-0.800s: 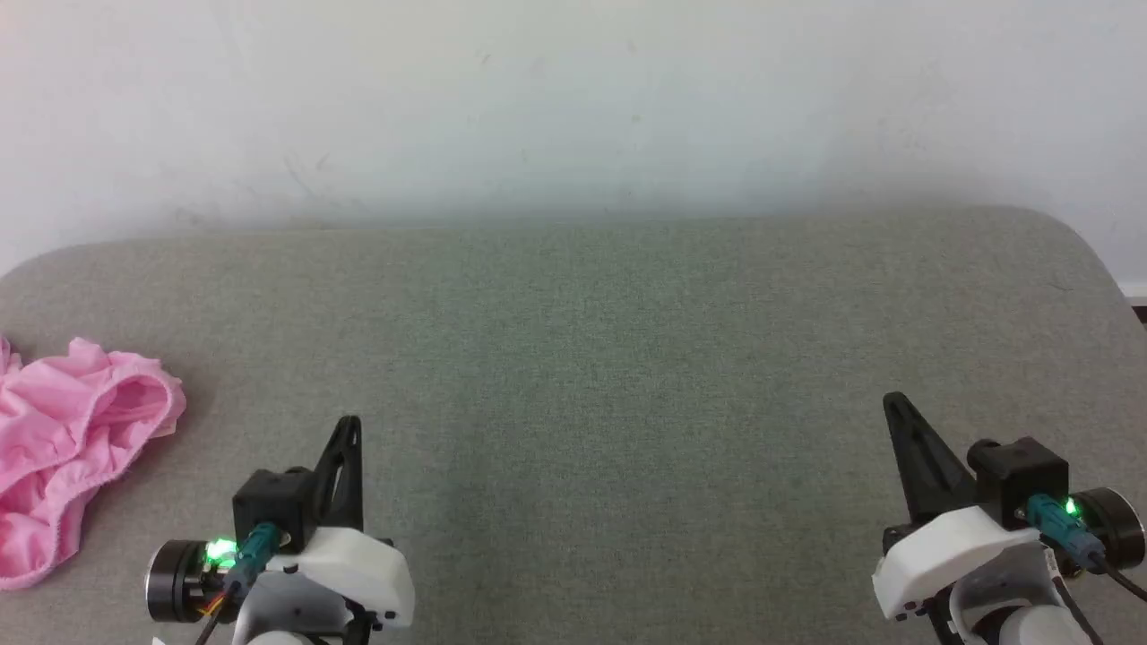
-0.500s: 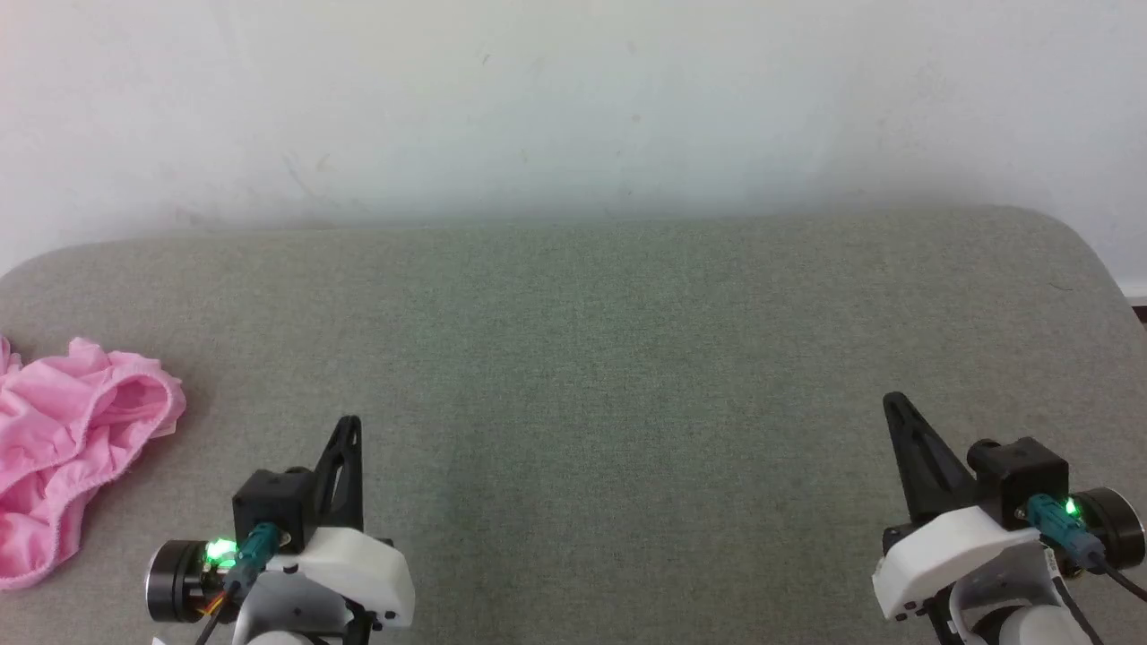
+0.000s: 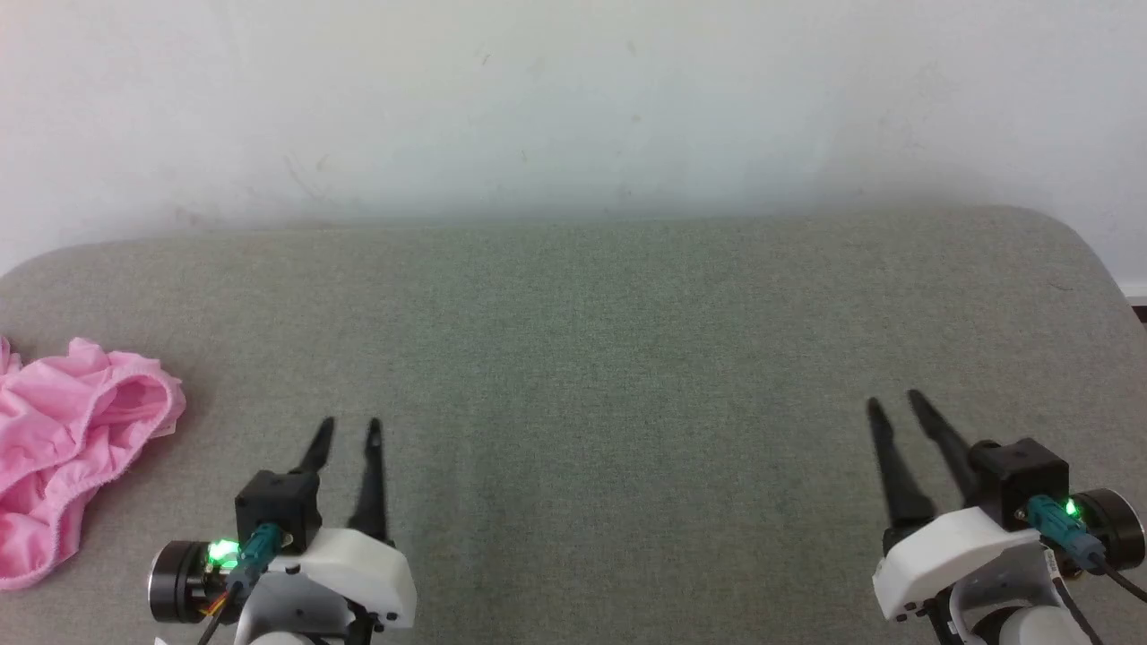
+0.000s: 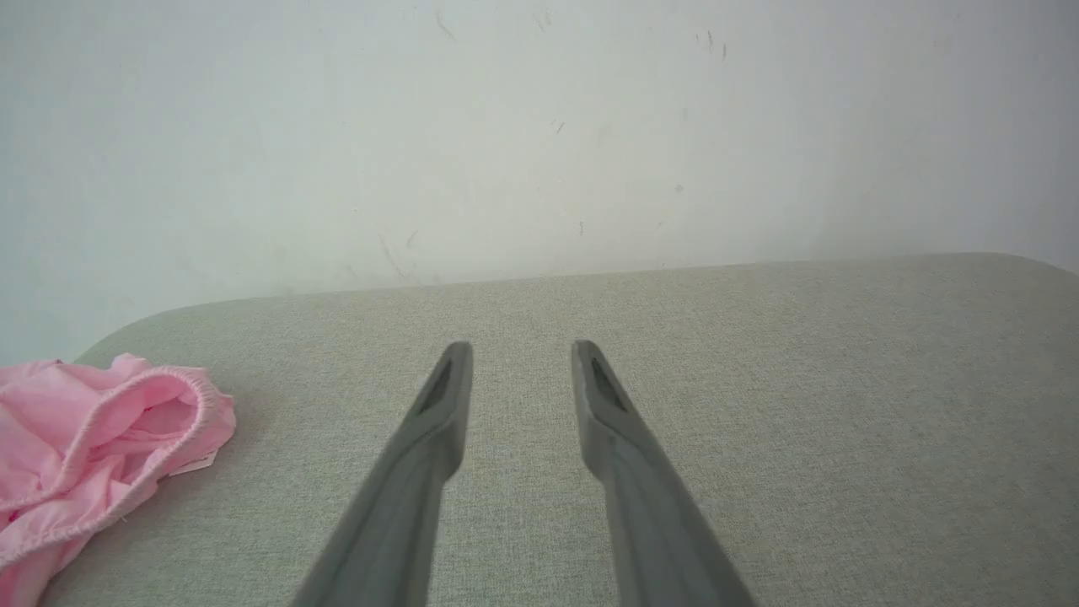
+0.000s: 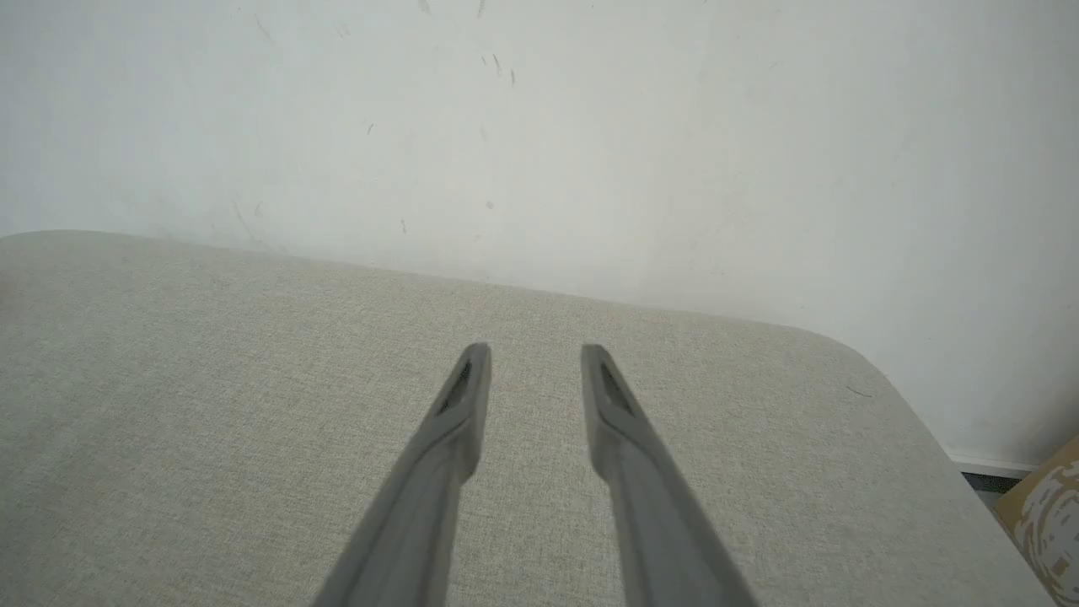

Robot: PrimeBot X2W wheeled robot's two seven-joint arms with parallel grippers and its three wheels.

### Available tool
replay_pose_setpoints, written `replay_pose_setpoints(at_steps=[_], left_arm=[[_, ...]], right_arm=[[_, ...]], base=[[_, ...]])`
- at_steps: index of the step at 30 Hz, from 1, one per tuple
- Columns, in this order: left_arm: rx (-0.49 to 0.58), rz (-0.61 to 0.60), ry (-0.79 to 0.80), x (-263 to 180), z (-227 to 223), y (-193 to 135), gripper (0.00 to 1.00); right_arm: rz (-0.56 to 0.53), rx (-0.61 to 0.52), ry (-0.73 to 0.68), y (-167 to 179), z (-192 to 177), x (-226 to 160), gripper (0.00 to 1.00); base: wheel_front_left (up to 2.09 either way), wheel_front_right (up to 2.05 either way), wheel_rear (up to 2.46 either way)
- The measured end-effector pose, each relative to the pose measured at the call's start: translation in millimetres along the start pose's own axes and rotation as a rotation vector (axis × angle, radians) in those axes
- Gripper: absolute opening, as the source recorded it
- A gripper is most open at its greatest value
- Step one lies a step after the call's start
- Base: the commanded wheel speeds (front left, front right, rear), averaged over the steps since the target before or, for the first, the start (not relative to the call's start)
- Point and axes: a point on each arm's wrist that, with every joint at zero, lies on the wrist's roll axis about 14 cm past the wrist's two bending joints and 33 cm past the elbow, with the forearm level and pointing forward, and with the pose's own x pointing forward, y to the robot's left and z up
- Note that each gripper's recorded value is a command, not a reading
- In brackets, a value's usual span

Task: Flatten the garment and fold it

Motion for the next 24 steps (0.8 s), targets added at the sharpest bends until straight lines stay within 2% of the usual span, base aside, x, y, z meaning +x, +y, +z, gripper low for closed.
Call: replay_pose_setpoints(at_steps=[24], left_arm=[[-0.065,0.010,-0.039,-4.1,3.9,3.2,1.00]], right_arm=[[0.013,0.023,-0.036,3.9,2.8,2.2,1.00]], base=[[0.00,0.00,0.00]])
